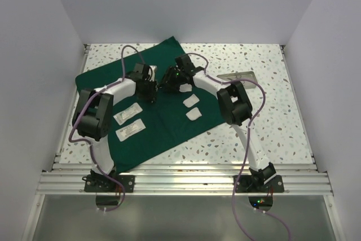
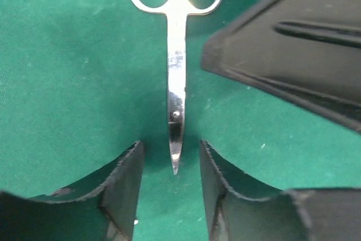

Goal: Prepare the surgical pack

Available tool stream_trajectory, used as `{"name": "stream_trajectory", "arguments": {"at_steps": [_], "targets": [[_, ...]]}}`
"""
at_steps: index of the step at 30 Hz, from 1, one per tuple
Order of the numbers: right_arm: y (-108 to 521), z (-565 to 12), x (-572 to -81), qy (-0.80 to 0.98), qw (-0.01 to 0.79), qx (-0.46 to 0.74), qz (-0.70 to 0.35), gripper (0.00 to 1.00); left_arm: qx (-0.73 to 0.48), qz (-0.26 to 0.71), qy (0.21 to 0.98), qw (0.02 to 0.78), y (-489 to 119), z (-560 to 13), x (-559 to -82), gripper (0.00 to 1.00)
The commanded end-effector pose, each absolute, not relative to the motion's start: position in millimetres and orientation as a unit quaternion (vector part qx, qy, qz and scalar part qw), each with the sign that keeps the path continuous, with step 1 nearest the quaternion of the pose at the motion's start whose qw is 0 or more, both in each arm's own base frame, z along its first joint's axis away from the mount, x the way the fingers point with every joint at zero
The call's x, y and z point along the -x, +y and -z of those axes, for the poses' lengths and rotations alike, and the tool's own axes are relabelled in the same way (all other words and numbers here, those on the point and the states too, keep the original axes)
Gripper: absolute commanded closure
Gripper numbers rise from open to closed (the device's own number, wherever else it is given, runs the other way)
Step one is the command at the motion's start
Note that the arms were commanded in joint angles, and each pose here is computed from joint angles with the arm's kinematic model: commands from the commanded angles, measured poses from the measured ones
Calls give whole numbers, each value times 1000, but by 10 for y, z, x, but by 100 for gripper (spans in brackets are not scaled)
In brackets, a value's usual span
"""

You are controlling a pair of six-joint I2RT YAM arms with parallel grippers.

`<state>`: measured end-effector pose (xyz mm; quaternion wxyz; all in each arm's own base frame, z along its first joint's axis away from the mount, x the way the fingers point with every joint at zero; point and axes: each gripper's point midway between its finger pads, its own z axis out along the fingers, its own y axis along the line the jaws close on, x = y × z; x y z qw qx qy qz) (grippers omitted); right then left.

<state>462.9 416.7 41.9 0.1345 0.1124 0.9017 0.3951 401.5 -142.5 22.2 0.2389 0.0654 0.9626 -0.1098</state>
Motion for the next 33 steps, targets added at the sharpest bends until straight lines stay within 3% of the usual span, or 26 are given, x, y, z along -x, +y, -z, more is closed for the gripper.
{"name": "stream_trajectory", "arguments": {"at_steps": [1,6,12,14,16,21,33], "targets": [[4117,-917,-4707,891,173,-102,-408,53,-74,42,966,246,-1426,-220,-3998,51],[4031,-1001,-4755,889,183,-105,-406,53,-69,-15,965,252,-1381,-230,-4099,48],[4007,-985,-4766,889,184,-106,-406,53,-70,-33,969,234,-1334,-41,-4100,52],[4010,-968,-4795,888,189,-105,-405,53,-73,-31,972,220,-1334,84,-4037,59],[4024,-943,-4806,888,187,-108,-406,53,-77,-17,975,208,-1361,197,-3963,74],[4186,-940,-4755,879,174,-95,-433,53,-75,37,979,185,-1412,349,-3814,99],[4462,-731,-4587,874,137,-80,-459,52,-28,171,970,168,-1323,279,-3731,100]]}}
